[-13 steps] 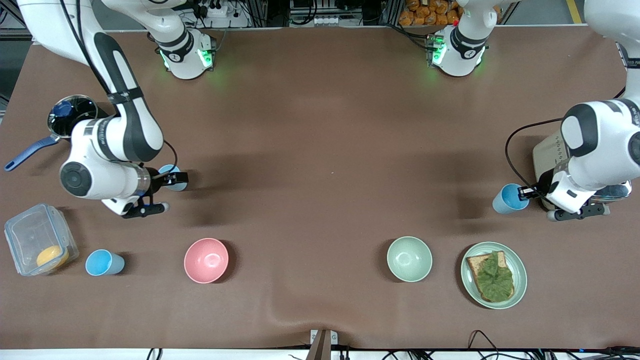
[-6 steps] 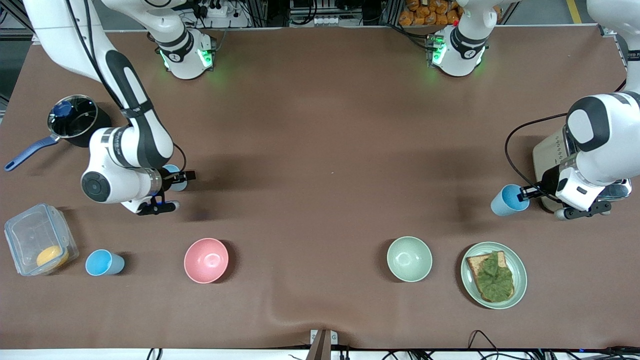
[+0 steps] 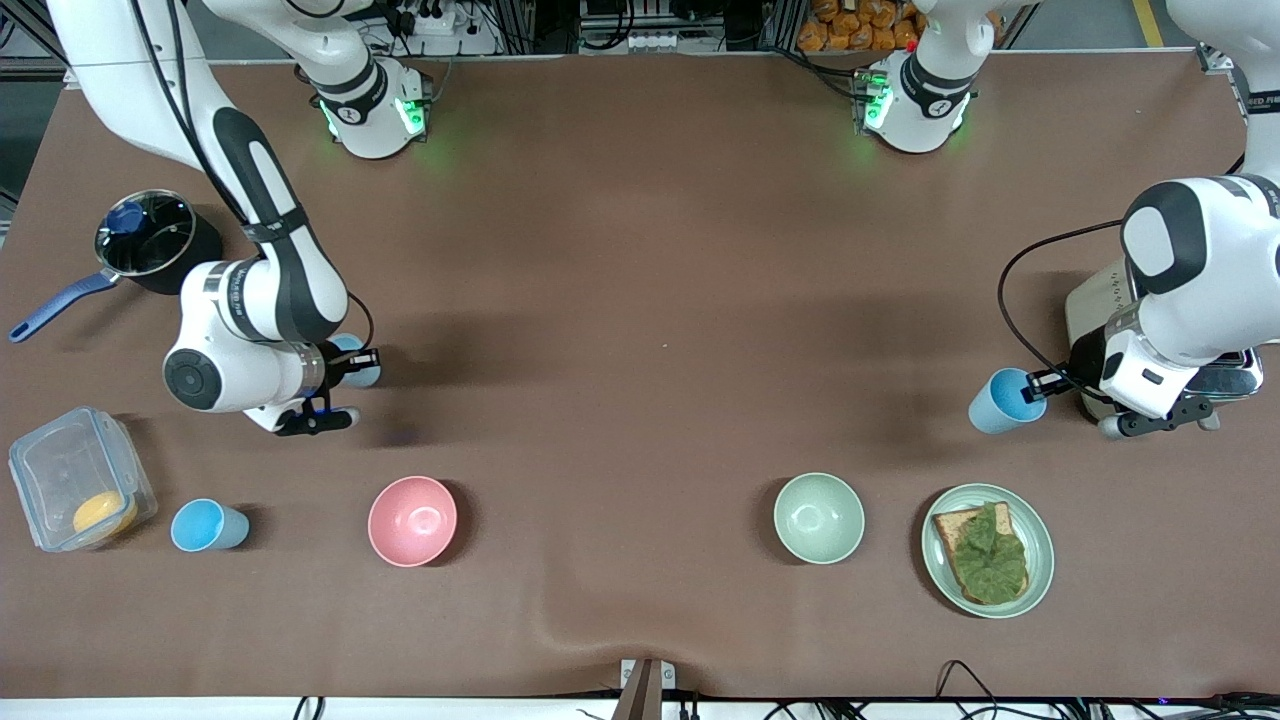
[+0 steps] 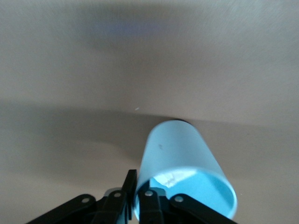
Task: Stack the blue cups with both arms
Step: 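Carry the blue cup to the table center and open the right gripper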
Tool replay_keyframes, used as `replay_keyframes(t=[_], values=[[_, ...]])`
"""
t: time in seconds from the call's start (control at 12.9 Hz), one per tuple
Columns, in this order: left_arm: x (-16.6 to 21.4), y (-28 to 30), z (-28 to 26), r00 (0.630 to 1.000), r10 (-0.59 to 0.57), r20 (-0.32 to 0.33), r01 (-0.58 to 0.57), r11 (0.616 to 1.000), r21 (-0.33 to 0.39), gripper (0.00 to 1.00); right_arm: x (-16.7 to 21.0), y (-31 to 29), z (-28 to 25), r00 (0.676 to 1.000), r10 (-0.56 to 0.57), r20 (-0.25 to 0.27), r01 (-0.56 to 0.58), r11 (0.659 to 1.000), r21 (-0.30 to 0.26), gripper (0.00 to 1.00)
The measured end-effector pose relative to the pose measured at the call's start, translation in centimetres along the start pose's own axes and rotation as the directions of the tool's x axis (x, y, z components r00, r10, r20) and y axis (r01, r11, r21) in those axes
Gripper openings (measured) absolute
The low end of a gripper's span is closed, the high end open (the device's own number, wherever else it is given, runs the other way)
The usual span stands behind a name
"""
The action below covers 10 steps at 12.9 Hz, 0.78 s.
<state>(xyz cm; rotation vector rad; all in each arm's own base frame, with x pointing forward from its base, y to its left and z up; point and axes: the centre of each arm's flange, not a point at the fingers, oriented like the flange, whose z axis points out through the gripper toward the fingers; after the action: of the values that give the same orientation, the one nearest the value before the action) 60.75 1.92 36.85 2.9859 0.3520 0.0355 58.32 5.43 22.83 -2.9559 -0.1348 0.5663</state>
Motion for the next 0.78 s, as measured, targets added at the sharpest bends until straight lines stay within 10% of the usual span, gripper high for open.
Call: replay_keyframes(t=[0.78], values=[[-0.5,1.2,-1.0,1.000,0.002,-0.002,-0.002,1.000,-0.004,0.03,-2.1,-23.9,-5.3,0.958,0.288,0.010,-0.287,0.957,-0.038,0.04]])
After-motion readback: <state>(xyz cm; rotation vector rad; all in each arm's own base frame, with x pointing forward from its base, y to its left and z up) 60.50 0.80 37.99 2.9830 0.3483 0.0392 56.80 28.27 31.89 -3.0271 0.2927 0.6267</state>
